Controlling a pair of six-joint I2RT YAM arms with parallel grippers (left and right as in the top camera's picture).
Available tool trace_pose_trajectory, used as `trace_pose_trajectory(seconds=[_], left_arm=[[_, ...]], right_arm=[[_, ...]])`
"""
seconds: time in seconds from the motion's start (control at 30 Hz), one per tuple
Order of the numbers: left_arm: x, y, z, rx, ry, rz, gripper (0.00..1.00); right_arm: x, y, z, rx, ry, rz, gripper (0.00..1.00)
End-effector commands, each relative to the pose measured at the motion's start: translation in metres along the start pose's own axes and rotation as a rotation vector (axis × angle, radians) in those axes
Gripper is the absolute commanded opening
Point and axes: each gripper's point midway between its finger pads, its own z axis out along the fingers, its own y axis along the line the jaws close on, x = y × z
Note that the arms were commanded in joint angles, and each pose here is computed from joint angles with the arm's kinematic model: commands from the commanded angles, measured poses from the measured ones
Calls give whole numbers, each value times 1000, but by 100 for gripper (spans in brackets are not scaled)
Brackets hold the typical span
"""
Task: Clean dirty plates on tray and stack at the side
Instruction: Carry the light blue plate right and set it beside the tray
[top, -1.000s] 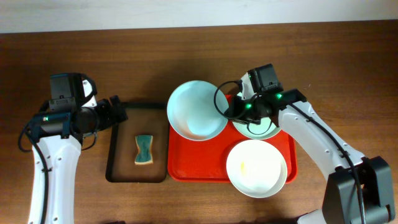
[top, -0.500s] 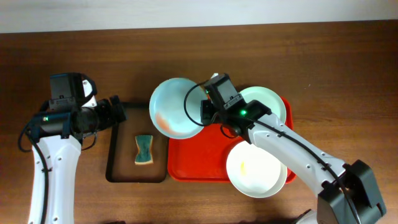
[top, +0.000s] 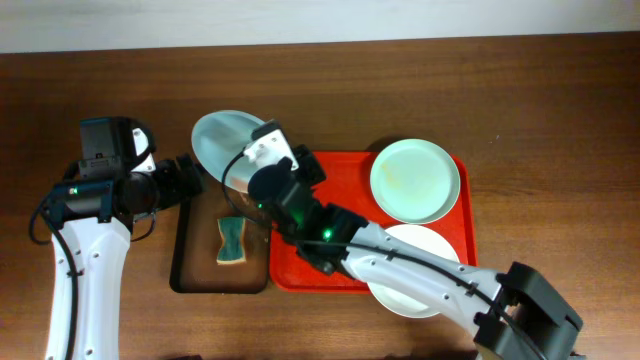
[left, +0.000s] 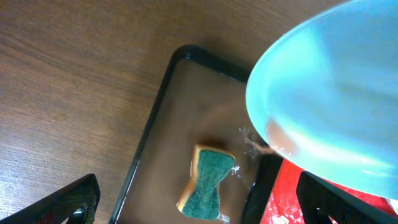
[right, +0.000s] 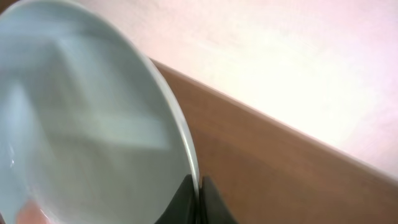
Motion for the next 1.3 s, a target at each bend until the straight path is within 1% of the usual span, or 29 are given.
trace_pose_trajectory(seconds=[0.0, 0.07, 0.2, 1.17, 1.2, 1.27], left_arm=[[-5, -3, -6, 19, -21, -9, 99], [-5, -3, -6, 19, -21, -9, 99], [-5, -3, -6, 19, -21, -9, 99], [-5, -3, -6, 19, -21, -9, 99], [-5, -3, -6, 19, -21, -9, 99], [-5, -3, -6, 19, -21, -9, 99]], right_arm=[[-41, -8, -23, 141, -110, -175, 4], [-65, -8, -38, 197, -182, -237, 4], [-83, -5, -48, 208, -247, -252, 4], [-80, -9, -47, 227, -231, -247, 4], [-77, -10, -46, 220, -226, -204, 4], [-58, -14, -35, 203, -171, -66, 4]])
